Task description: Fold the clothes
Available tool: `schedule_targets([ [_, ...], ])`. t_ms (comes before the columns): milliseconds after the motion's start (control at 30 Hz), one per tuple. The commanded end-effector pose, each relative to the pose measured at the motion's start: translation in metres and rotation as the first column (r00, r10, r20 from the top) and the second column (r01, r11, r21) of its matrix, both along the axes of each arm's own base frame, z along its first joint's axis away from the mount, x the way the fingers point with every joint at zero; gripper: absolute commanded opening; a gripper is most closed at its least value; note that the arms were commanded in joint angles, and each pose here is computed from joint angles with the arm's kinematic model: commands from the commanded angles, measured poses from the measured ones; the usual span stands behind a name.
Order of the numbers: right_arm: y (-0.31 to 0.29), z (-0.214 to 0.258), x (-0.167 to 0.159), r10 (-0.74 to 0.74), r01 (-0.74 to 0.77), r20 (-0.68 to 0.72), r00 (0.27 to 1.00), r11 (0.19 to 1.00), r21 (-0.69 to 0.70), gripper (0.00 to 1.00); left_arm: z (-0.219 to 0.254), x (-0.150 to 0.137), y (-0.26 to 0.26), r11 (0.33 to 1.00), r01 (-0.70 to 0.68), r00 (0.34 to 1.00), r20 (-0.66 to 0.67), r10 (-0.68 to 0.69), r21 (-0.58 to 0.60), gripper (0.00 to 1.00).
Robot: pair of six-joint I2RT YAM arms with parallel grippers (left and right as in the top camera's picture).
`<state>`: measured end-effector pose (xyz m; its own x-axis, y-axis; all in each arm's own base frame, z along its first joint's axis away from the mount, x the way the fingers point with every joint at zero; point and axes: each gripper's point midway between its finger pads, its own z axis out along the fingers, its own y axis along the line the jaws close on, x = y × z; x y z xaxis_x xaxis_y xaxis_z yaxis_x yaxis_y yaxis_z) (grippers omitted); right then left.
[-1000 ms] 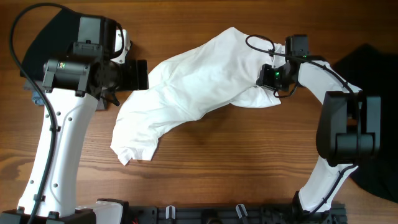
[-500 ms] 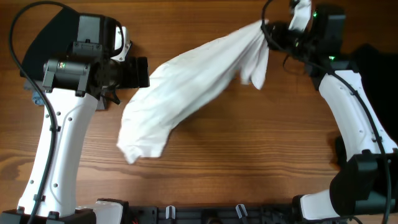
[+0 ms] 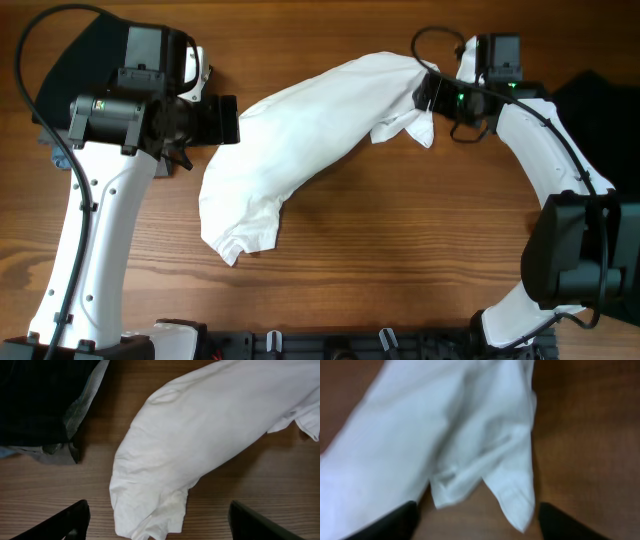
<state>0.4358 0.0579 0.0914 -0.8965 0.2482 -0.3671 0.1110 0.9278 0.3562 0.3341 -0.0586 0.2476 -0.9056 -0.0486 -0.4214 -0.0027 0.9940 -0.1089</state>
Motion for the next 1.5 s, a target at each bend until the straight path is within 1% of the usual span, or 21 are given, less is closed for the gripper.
schedule_targets([
  [0, 0.008, -0.012, -0.018, 0.059, -0.058, -0.07, 0.996, 0.998, 0.019, 0.54, 0.011, -0.002, -0.008, 0.999, 0.036, 0.999, 0.028, -0.035, -0.032, 0.88],
  [33, 0.022, -0.021, -0.028, 0.094, -0.087, -0.102, 0.99, 0.993, 0.078, 0.4, 0.01, -0.002, -0.012, 0.997, 0.049, 0.999, 0.021, -0.047, -0.057, 0.86],
  [133, 0.044, -0.035, -0.04, 0.14, -0.117, -0.138, 0.981, 0.98, 0.163, 0.41, 0.007, -0.003, -0.015, 0.996, 0.054, 0.999, 0.007, -0.054, -0.069, 0.85],
  [200, 0.051, -0.049, -0.045, 0.109, -0.074, -0.186, 0.976, 0.98, 0.184, 0.45, 0.006, -0.004, -0.015, 0.996, 0.054, 0.999, 0.001, -0.054, -0.068, 0.84],
  [233, 0.059, -0.058, -0.048, 0.099, -0.055, -0.208, 0.973, 0.977, 0.207, 0.45, 0.006, -0.004, -0.015, 0.996, 0.054, 0.999, 0.0, -0.054, -0.068, 0.84],
  [300, 0.079, -0.066, -0.047, 0.126, -0.066, -0.208, 0.97, 0.96, 0.273, 0.48, 0.005, -0.003, -0.015, 0.996, 0.053, 0.999, -0.001, -0.054, -0.068, 0.84],
  [367, 0.101, -0.074, -0.043, 0.153, -0.085, -0.189, 0.97, 0.942, 0.325, 0.59, 0.005, -0.003, -0.015, 0.996, 0.053, 0.999, -0.003, -0.054, -0.068, 0.85],
  [467, 0.119, -0.083, -0.033, 0.141, -0.081, -0.163, 0.977, 0.941, 0.327, 0.71, 0.005, -0.003, -0.015, 0.996, 0.054, 0.999, -0.003, -0.054, -0.067, 0.85],
  [567, 0.119, -0.098, -0.028, 0.014, 0.045, -0.213, 0.977, 0.961, 0.273, 0.71, 0.005, -0.003, -0.015, 0.996, 0.053, 0.999, -0.003, -0.054, -0.068, 0.85],
  [633, 0.114, -0.107, -0.028, -0.058, 0.115, -0.241, 0.969, 0.966, 0.232, 0.69, 0.005, -0.003, -0.015, 0.996, 0.053, 0.999, -0.004, -0.054, -0.068, 0.85],
  [700, 0.109, -0.112, -0.028, -0.102, 0.158, -0.258, 0.961, 0.966, 0.206, 0.58, 0.004, -0.004, -0.015, 0.996, 0.053, 0.999, -0.006, -0.054, -0.067, 0.85],
  [767, 0.102, -0.116, -0.032, -0.144, 0.198, -0.281, 0.949, 0.964, 0.175, 0.57, 0.004, -0.005, -0.015, 0.996, 0.053, 0.998, -0.011, -0.054, -0.067, 0.85],
  [833, 0.099, -0.117, -0.034, -0.133, 0.186, -0.288, 0.948, 0.969, 0.166, 0.56, 0.003, -0.006, -0.015, 0.996, 0.053, 0.998, -0.015, -0.054, -0.066, 0.85],
  [900, 0.098, -0.116, -0.036, -0.059, 0.107, -0.268, 0.962, 0.98, 0.168, 0.56, 0.003, -0.006, -0.015, 0.996, 0.053, 0.998, -0.015, -0.054, -0.066, 0.85],
  [1000, 0.096, -0.115, -0.042, 0.074, -0.033, -0.236, 0.969, 0.984, 0.175, 0.52, 0.003, -0.005, -0.015, 0.996, 0.053, 0.998, -0.014, -0.054, -0.066, 0.86],
  [1100, 0.106, -0.106, -0.048, 0.257, -0.215, -0.169, 0.951, 0.949, 0.232, 0.55, 0.004, -0.005, -0.015, 0.996, 0.053, 0.998, -0.014, -0.054, -0.066, 0.86],
  [1133, 0.106, -0.105, -0.05, 0.275, -0.232, -0.167, 0.947, 0.943, 0.237, 0.55, 0.004, -0.005, -0.015, 0.996, 0.053, 0.998, -0.013, -0.054, -0.067, 0.86],
  [1167, 0.104, -0.105, -0.051, 0.271, -0.228, -0.175, 0.946, 0.945, 0.235, 0.55, 0.004, -0.005, -0.015, 0.996, 0.053, 0.998, -0.012, -0.054, -0.067, 0.86],
  [1233, 0.101, -0.107, -0.054, 0.252, -0.206, -0.197, 0.947, 0.952, 0.227, 0.5, 0.004, -0.004, -0.015, 0.996, 0.053, 0.999, -0.01, -0.054, -0.067, 0.86],
  [1333, 0.091, -0.112, -0.052, 0.117, -0.068, -0.262, 0.958, 0.979, 0.19, 0.49, 0.004, -0.004, -0.015, 0.996, 0.053, 0.999, -0.01, -0.054, -0.067, 0.86],
  [1467, 0.08, -0.116, -0.04, -0.037, 0.08, -0.275, 0.961, 0.986, 0.145, 0.47, 0.004, -0.004, -0.015, 0.996, 0.053, 0.999, -0.01, -0.054, -0.067, 0.86],
])
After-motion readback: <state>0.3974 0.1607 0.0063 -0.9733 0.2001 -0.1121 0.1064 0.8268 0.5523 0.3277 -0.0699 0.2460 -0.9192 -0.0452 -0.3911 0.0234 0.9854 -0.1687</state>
